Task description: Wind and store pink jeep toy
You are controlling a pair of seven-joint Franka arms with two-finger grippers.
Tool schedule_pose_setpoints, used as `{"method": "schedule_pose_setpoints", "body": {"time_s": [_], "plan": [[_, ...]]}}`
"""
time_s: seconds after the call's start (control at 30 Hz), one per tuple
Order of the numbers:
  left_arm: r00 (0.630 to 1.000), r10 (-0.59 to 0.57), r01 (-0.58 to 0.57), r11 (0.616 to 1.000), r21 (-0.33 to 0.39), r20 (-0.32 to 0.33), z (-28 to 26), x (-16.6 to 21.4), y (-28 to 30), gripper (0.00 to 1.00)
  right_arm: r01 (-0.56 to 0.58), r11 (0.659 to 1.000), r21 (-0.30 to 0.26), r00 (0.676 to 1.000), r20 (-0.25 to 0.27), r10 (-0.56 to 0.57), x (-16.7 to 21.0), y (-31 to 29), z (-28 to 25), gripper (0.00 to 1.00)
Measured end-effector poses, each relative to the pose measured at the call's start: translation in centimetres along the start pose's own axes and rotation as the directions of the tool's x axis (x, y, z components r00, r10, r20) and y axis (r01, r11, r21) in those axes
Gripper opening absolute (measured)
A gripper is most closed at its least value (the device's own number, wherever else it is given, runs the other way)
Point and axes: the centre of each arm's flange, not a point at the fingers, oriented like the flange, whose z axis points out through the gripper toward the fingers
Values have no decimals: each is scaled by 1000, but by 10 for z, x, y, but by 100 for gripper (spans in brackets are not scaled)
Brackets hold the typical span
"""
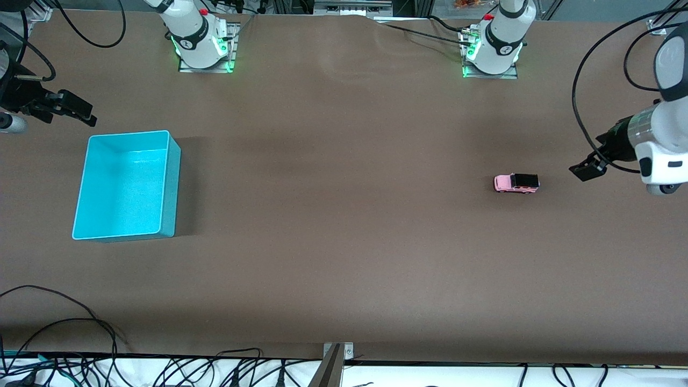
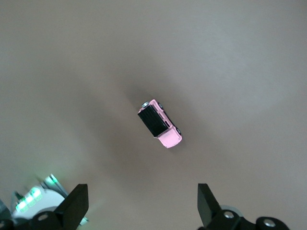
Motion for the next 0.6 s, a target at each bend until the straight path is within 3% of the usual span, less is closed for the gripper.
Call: {"method": "schedule_pose_setpoints", "body": {"time_s": [0.2, 0.6], "plan": [[980, -198, 198, 980, 17, 5, 32, 6, 8, 100, 0, 1000, 0, 1000, 0, 0, 0, 0, 0, 100], [865, -502, 502, 865, -15, -2, 126, 17, 10, 100, 1, 1000, 1, 1000, 0, -1, 0, -1, 0, 100]]}}
